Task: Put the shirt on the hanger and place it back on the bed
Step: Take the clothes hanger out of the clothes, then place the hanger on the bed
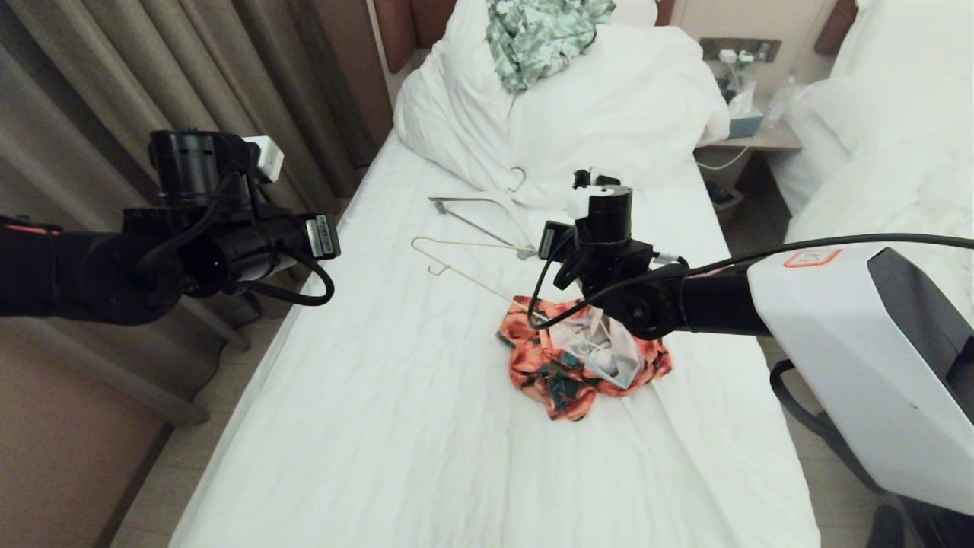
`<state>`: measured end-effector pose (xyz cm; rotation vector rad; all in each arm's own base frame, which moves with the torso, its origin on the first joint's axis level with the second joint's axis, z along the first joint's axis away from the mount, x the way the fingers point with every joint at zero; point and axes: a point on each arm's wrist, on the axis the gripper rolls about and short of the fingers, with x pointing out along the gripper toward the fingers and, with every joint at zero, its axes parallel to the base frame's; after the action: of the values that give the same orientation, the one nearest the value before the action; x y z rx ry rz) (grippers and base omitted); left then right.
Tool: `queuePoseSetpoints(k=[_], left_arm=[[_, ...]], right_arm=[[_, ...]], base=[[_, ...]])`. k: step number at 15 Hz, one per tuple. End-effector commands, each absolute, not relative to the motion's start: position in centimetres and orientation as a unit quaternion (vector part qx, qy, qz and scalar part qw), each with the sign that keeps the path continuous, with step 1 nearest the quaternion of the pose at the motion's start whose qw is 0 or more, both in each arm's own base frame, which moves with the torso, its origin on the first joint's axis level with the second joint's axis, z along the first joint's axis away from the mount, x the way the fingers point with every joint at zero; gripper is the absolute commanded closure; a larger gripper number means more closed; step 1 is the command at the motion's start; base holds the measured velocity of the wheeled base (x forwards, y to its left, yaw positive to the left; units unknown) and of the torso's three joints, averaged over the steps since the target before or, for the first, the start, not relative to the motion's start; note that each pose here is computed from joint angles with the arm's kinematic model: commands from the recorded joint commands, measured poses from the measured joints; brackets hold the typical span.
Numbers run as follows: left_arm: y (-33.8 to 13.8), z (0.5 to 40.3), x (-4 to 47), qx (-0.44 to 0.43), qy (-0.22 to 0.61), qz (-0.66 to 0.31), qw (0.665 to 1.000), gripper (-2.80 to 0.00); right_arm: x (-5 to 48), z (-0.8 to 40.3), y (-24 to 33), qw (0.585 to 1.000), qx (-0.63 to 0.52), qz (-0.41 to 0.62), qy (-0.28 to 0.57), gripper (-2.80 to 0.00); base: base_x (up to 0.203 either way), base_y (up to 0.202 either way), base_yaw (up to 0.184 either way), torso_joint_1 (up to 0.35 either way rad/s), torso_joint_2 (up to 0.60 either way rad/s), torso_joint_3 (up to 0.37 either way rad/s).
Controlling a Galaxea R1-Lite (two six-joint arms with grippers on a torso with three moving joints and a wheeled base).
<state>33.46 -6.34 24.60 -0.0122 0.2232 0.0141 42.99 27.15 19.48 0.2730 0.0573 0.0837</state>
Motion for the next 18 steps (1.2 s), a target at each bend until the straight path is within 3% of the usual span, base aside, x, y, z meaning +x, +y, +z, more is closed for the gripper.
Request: queuePoseSetpoints(k=[1, 4, 8, 14, 15, 18], left_arm=[[-6.3, 25.1, 33.1, -0.008, 0.103, 0.008, 0.995, 0.0], [-6.3, 25.3, 32.9, -0.008, 0.102, 0.006, 0.995, 0.0], [-6.3, 26.0, 32.3, -0.01, 0.092, 0.004, 0.996, 0.0], [-6.0, 26.6, 31.9, -0.014, 0.082, 0.007, 0.997, 0.0], [-5.9, 26.7, 31.9, -0.014, 0.081, 0.008, 0.997, 0.0], [-5.7, 26.8, 31.7, -0.015, 0.078, 0.009, 0.997, 0.0]], right_arm=[[42.8, 19.1, 27.2, 0.991, 0.121, 0.034, 0.051, 0.0], [42.3, 16.7, 25.8, 0.983, 0.036, 0.002, 0.179, 0.0], [45.4, 10.0, 24.3, 0.97, -0.055, -0.009, 0.236, 0.0], [48.2, 6.4, 23.6, 0.976, -0.107, 0.014, 0.189, 0.0], [48.2, 6.2, 23.6, 0.975, -0.112, 0.015, 0.189, -2.8], [47.9, 6.6, 23.6, 0.975, -0.116, 0.012, 0.19, -2.8]], base=[[0.0, 0.0, 0.0, 0.0, 0.0, 0.0], [0.0, 0.0, 0.0, 0.0, 0.0, 0.0], [0.0, 0.0, 0.0, 0.0, 0.0, 0.0], [0.0, 0.0, 0.0, 0.0, 0.0, 0.0], [0.0, 0.0, 0.0, 0.0, 0.0, 0.0], [0.0, 0.0, 0.0, 0.0, 0.0, 0.0]])
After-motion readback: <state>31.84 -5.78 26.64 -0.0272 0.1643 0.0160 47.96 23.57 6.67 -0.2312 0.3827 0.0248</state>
